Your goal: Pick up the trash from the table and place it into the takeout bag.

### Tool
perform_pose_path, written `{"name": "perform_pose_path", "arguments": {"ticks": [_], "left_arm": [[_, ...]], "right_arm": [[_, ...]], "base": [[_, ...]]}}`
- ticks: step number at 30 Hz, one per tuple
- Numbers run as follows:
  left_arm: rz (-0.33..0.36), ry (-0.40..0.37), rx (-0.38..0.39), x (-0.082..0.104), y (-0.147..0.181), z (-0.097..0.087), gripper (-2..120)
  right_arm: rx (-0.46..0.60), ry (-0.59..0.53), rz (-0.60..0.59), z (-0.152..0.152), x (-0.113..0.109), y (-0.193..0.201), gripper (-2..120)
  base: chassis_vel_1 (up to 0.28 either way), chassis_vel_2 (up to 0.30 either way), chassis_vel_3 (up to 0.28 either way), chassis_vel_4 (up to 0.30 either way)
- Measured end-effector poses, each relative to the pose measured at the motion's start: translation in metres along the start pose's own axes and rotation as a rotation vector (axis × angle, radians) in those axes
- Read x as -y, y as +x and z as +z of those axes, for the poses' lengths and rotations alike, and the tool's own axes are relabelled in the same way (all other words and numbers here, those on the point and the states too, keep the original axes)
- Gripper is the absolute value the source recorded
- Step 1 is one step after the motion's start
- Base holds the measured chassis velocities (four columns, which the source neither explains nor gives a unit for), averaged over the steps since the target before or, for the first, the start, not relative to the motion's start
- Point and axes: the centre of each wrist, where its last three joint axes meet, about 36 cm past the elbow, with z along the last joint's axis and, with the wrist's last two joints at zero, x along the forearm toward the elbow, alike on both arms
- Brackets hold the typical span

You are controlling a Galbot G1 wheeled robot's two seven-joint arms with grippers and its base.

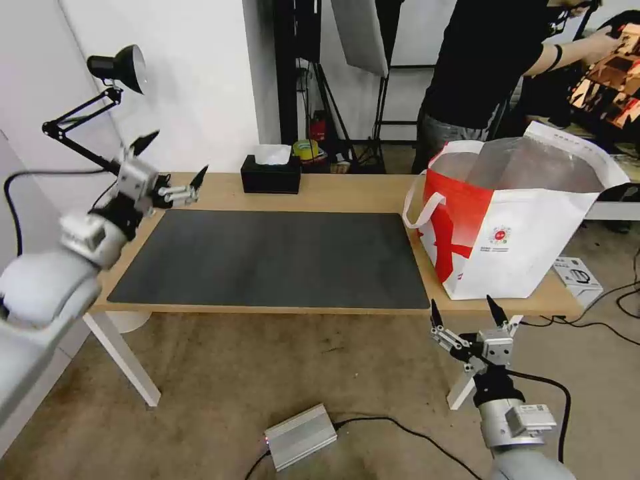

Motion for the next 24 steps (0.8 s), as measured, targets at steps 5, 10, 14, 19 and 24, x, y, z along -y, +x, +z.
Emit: {"name": "perform_pose_path", "arguments": {"ticks": [5,10,14,19,24], "left_arm": [[-0.032,0.058,-0.016,0.023,0.023,0.005,100],[-0.066,0.134,-0.049,0.058,0.048,0.01,100],[-0.11,0.19,-0.08,0.086,0.071,0.013,100],[-0.175,0.253,-0.113,0.117,0.097,0.013,100],[-0.23,0.273,-0.141,0.143,0.118,0.012,100]], "right_arm": [[0.008,0.003,0.006,-0.003,0.002,0.0,100],[0.014,0.005,0.009,-0.005,0.003,0.0,100],[0.014,0.006,0.008,-0.005,0.002,0.001,100],[0.012,0.006,0.009,-0.004,0.001,0.001,100],[0.007,0.005,0.023,-0.004,0.0,0.003,100]], "base": [[0.0,0.0,0.0,0.0],[0.0,0.0,0.0,0.0],[0.0,0.0,0.0,0.0],[0.0,0.0,0.0,0.0],[0.0,0.0,0.0,0.0]]}}
